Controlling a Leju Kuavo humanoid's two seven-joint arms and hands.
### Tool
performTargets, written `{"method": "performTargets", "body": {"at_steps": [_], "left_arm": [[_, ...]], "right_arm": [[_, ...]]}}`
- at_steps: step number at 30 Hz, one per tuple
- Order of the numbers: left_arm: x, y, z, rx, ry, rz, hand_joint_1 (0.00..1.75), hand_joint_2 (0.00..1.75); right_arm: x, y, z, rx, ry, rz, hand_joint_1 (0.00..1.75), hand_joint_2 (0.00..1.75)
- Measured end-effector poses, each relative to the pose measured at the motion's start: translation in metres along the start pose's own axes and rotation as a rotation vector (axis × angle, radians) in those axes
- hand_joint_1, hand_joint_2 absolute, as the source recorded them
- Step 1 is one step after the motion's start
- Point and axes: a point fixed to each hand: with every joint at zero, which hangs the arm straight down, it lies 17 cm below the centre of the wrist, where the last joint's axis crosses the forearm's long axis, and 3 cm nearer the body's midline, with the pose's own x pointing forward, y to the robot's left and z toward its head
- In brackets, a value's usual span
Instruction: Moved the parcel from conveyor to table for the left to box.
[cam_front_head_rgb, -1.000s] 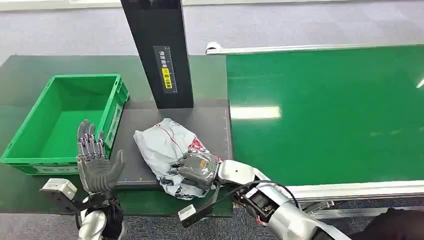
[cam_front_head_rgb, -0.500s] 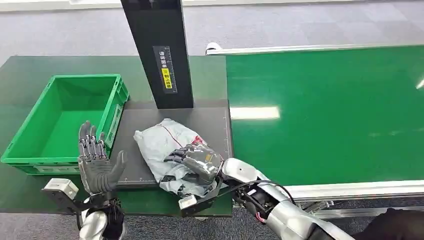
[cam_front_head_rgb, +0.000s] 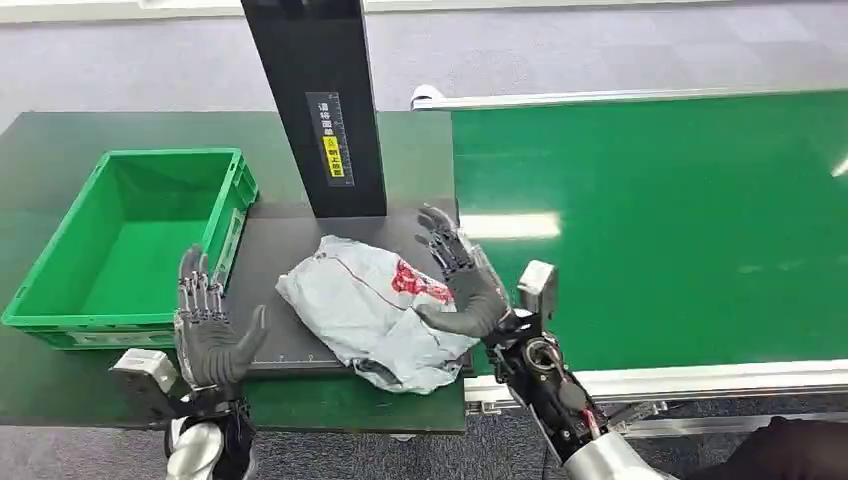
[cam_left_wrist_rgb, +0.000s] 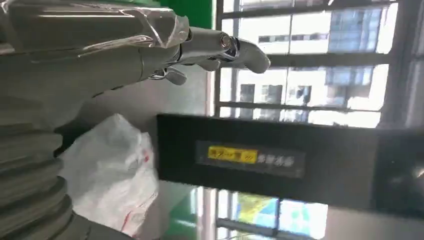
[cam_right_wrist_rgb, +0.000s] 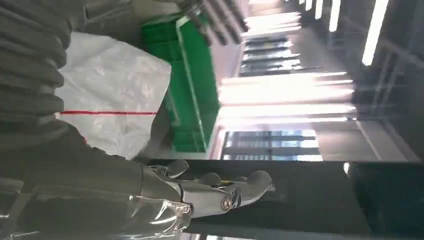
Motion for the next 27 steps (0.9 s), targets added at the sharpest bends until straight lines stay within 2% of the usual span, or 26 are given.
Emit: {"method": "performTargets", "body": {"at_steps": [6,10,14,20,24,25,26,27], "left_arm": [[-0.033,-0.029,0.013,-0.142,0.101,-0.148,0.0,1.75],[-0.065,-0.049,0.03,-0.3,0.163,-0.411,0.0,1.75],[-0.09,-0.065,0.048,-0.438,0.181,-0.65,0.0,1.75],[-0.124,-0.057,0.061,-0.511,0.258,-0.932,0.0,1.75],[-0.142,-0.049,0.065,-0.53,0.313,-0.985,0.0,1.75],[-0.146,-0.049,0.066,-0.534,0.324,-0.981,1.36,1.75],[-0.148,-0.049,0.067,-0.54,0.332,-0.975,1.68,1.75],[-0.151,-0.049,0.068,-0.546,0.338,-0.966,1.71,1.75]], "right_arm": [[0.004,-0.023,0.018,-0.063,-0.017,-0.056,0.0,1.75],[0.008,-0.035,0.026,-0.09,-0.025,-0.067,0.0,1.75],[0.015,-0.048,0.032,-0.118,-0.045,-0.066,0.0,1.75],[0.019,-0.056,0.044,-0.147,-0.054,-0.039,0.0,1.75],[0.02,-0.058,0.048,-0.152,-0.048,-0.011,0.0,1.75],[0.019,-0.059,0.049,-0.155,-0.045,-0.005,0.0,1.75],[0.018,-0.06,0.049,-0.159,-0.039,0.001,0.0,1.75],[0.017,-0.06,0.05,-0.162,-0.034,0.009,0.0,1.75]]}}
